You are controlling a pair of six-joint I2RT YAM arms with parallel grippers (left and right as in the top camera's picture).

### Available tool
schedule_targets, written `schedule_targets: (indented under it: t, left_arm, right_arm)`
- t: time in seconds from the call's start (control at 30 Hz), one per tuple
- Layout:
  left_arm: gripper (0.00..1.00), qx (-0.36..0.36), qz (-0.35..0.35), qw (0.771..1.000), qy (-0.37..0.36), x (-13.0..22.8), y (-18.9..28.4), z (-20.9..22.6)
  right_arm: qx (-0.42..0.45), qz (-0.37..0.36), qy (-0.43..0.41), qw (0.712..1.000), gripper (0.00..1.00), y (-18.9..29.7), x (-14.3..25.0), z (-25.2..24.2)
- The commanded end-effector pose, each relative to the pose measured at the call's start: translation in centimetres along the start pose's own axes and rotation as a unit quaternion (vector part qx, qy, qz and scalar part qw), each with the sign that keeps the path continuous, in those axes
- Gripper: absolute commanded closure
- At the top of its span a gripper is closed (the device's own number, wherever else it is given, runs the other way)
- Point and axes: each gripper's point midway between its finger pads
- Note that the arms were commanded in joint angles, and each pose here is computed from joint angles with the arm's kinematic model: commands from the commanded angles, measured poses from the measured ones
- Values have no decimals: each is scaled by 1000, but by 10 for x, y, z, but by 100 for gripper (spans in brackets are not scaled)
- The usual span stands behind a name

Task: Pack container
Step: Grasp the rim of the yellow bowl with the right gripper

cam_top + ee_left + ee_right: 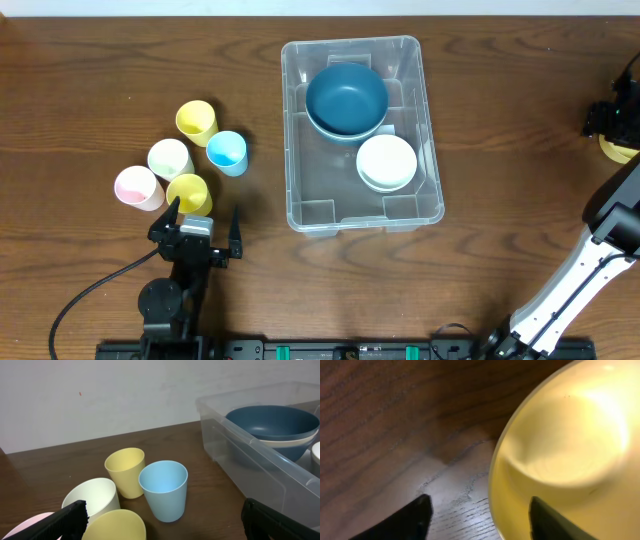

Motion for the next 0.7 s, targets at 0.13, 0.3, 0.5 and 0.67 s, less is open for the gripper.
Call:
schedule_targets:
  t: [0.13, 0.3, 0.5, 0.67]
  left_arm:
    - [2, 11, 19, 1000, -2, 14, -1, -6]
    - [2, 11, 19, 1000, -2, 14, -1, -6]
    - [2, 11, 19, 1000, -2, 14, -1, -6]
    - [2, 11, 19, 1000, -2, 14, -1, -6]
  right_arm:
    - [-4, 10, -7, 1000, 69, -12, 5, -6]
    - [-4, 9, -8, 1000, 74, -12, 4, -7]
    - [-4, 8, -8, 1000, 87, -12, 4, -7]
    - [-8, 5, -13, 1000, 99, -12, 2, -6]
Point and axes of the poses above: each gripper's point midway between its finger pads, its own y axis back along the fingers, its own z axis along the line the jaws close on, x = y × z, and after that the axes turned 11 degrees about -y, right-handed
